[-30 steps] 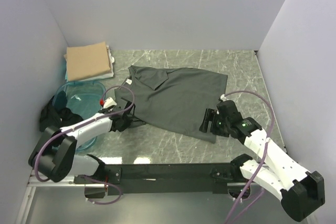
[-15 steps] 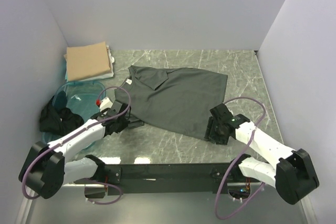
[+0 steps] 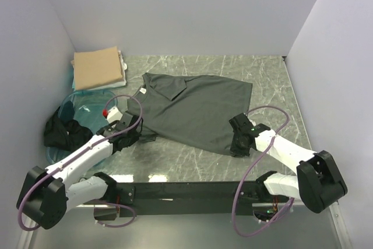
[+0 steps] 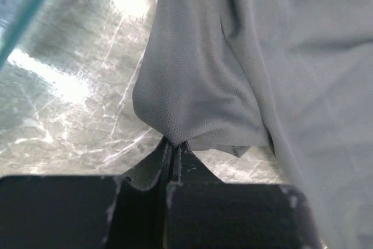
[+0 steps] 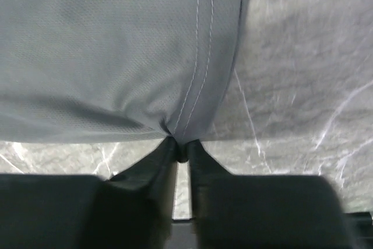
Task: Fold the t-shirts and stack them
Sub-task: Flatten the tshirt out
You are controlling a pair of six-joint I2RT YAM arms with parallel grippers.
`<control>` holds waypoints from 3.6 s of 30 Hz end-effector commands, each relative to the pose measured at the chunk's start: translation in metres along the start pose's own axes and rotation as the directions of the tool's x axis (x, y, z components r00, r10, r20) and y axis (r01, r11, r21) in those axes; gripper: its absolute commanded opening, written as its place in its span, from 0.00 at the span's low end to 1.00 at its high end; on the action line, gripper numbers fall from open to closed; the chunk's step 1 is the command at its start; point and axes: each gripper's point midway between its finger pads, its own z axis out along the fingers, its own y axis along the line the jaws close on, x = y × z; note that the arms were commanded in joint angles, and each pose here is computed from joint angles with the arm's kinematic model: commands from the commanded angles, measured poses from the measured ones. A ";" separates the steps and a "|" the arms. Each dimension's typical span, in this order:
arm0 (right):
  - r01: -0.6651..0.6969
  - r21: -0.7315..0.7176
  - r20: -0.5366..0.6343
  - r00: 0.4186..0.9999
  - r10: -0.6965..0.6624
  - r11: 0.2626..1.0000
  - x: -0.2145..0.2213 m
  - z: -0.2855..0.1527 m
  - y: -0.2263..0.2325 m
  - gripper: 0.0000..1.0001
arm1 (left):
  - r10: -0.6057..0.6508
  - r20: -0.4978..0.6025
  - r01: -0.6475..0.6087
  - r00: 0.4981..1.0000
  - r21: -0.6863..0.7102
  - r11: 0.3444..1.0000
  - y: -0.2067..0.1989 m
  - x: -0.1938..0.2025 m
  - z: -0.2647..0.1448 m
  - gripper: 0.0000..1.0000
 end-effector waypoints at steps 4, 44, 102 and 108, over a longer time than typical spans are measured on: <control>0.012 -0.011 0.232 0.973 -0.009 1.000 -0.058 -0.031 0.014 0.01 | -0.037 0.194 0.031 0.980 0.032 0.999 -0.023 -0.063 -0.036 0.01; 0.231 -0.480 0.877 0.112 0.467 0.846 -0.123 -0.532 -0.048 0.00 | -0.505 0.533 -0.453 0.679 0.845 0.283 -0.103 -0.268 -0.530 0.01; 0.077 -0.037 0.333 0.941 -0.060 0.996 -0.268 0.008 0.063 0.82 | 0.298 0.200 -0.326 0.933 0.124 0.937 -0.220 -0.130 0.091 0.99; 0.090 0.018 0.296 0.951 -0.091 0.996 -0.282 0.032 0.059 0.82 | 0.341 0.139 -0.354 0.930 0.080 0.932 -0.232 -0.121 0.126 0.99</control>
